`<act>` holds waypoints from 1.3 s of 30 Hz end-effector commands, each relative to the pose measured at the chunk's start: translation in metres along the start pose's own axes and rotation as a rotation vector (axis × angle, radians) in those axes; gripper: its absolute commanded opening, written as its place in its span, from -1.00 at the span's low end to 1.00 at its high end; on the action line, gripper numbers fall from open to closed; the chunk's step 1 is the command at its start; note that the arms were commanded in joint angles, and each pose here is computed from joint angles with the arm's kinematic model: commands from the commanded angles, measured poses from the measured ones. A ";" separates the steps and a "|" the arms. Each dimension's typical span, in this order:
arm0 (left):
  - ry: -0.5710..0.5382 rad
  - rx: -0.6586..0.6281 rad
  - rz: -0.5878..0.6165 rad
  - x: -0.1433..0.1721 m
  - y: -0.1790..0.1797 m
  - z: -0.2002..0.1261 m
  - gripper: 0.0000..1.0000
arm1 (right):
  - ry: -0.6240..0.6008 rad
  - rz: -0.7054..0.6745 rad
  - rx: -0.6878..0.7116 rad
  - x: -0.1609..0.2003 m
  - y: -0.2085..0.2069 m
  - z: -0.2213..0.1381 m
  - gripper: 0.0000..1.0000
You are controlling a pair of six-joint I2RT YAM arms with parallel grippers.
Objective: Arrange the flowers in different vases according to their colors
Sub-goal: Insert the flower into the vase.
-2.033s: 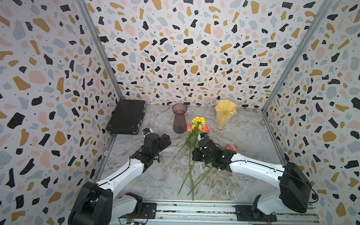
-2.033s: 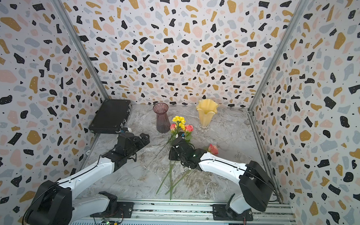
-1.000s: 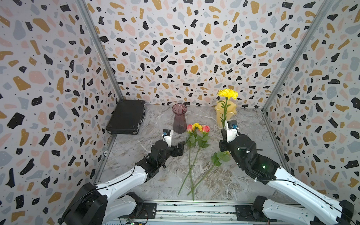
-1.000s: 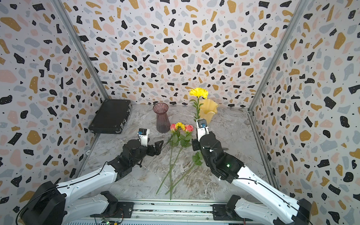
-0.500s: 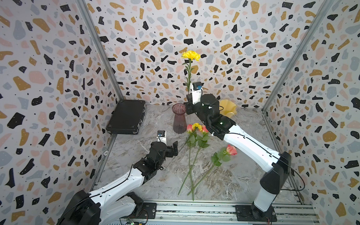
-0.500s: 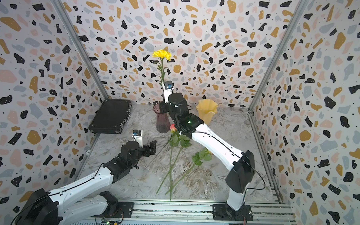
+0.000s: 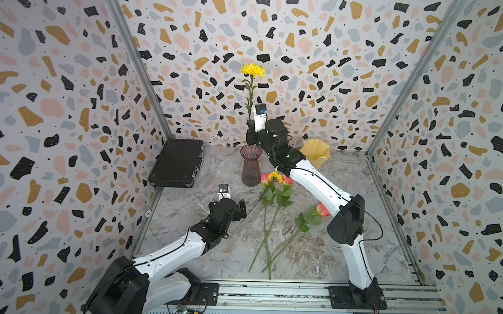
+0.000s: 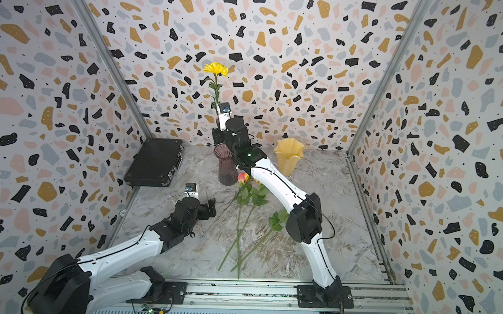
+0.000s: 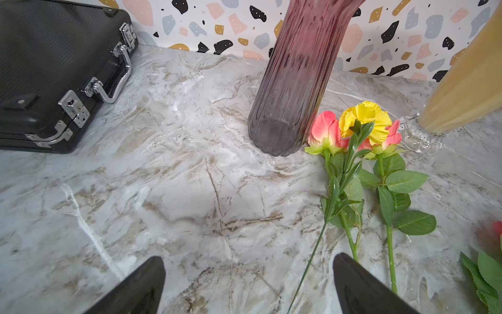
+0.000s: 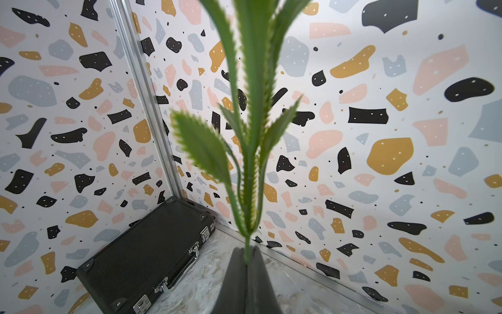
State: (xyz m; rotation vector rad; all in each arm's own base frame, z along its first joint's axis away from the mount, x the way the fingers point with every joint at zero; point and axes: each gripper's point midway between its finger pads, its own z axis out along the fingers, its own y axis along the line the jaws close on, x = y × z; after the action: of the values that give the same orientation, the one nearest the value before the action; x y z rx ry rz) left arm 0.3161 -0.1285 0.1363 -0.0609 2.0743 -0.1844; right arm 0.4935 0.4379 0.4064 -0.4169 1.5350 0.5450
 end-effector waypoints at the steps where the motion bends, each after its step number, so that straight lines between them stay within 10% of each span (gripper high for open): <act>1: -0.089 0.045 -0.058 -0.024 -0.009 -0.008 0.99 | -0.082 0.026 -0.038 -0.023 0.004 0.001 -1.00; 9: -0.160 -0.003 -0.124 -0.029 0.009 -0.020 0.99 | 0.092 0.012 -0.058 0.042 0.005 0.017 -1.00; 18: -0.134 -0.034 -0.120 -0.027 0.012 -0.017 0.99 | 0.295 0.082 -0.074 0.066 0.008 -0.009 -0.08; 28: -0.136 -0.237 -0.313 -0.011 0.054 -0.026 0.99 | 0.476 0.155 -0.129 0.062 0.012 -0.101 0.11; 39: -0.176 -0.553 -0.500 0.002 0.104 -0.045 0.99 | 0.522 0.697 -0.193 0.169 0.047 -0.191 0.11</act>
State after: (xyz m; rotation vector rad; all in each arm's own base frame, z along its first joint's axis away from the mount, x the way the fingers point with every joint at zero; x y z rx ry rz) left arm 0.2865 -0.0390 0.1299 -0.7649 1.9238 0.0279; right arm 0.3188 0.3504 0.2593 -0.2876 2.1475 0.9876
